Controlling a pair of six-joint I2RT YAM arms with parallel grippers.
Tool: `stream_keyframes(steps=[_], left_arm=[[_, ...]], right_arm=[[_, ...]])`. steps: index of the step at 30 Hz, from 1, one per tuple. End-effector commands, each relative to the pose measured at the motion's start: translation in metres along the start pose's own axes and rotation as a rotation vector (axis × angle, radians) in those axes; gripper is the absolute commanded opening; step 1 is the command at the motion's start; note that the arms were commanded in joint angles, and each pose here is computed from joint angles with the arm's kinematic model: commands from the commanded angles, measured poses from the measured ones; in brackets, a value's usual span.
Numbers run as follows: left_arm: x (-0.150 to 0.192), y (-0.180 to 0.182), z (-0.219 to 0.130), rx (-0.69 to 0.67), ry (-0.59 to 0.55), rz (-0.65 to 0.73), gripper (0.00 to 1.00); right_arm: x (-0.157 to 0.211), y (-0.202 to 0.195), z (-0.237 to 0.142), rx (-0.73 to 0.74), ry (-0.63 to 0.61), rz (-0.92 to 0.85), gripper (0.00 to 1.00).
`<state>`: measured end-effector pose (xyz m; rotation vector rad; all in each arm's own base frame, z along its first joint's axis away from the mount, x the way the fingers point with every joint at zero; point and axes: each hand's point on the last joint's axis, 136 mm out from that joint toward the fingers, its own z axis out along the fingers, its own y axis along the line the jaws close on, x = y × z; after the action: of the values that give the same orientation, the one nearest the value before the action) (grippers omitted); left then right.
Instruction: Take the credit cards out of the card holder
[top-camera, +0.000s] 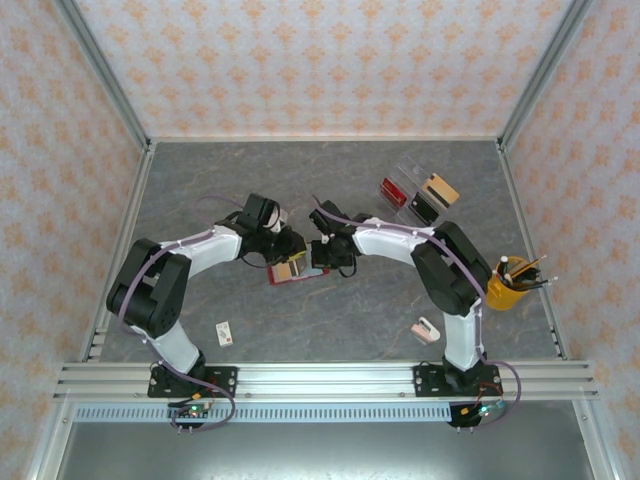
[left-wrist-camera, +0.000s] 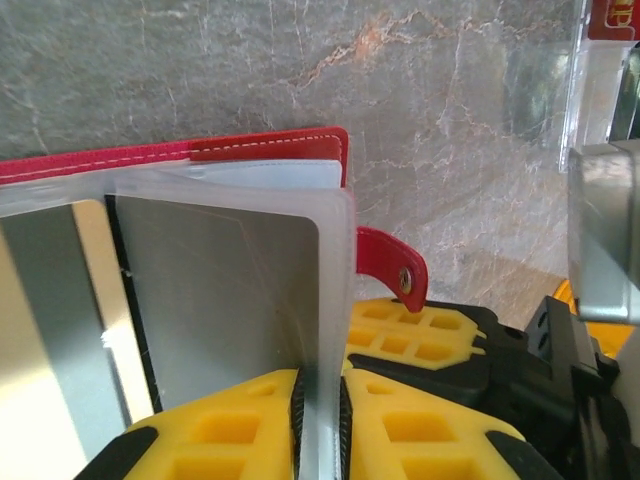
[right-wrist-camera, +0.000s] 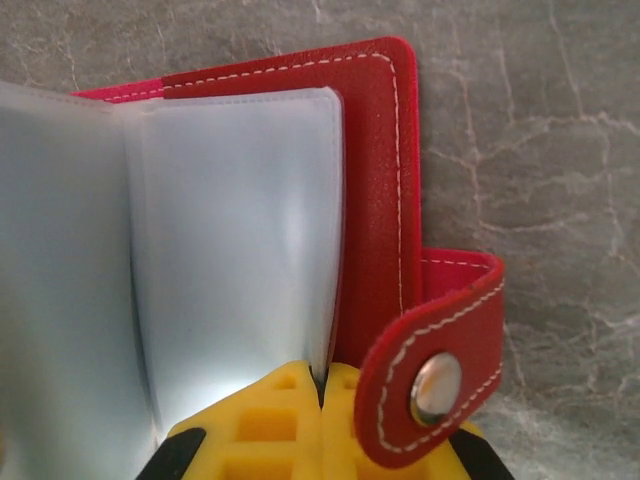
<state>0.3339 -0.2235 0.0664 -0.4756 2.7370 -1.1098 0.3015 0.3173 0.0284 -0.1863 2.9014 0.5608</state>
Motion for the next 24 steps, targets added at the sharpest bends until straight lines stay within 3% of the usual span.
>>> stream_keyframes(steps=[1,6,12,24], left_arm=[[-0.008,-0.014,0.0,0.036,-0.012,0.01,0.22],[-0.01,-0.013,-0.01,0.003,-0.043,0.012,0.32],[-0.018,-0.004,-0.025,-0.036,-0.114,-0.012,0.43],[-0.019,0.01,-0.016,-0.055,-0.116,-0.067,0.42]], right_arm=[[-0.002,-0.009,-0.016,0.004,-0.031,0.049,0.05],[-0.014,-0.017,-0.04,0.012,-0.137,0.055,0.18],[-0.022,-0.009,-0.06,-0.019,-0.204,0.014,0.24],[-0.024,0.023,-0.069,-0.084,-0.236,-0.097,0.3]])
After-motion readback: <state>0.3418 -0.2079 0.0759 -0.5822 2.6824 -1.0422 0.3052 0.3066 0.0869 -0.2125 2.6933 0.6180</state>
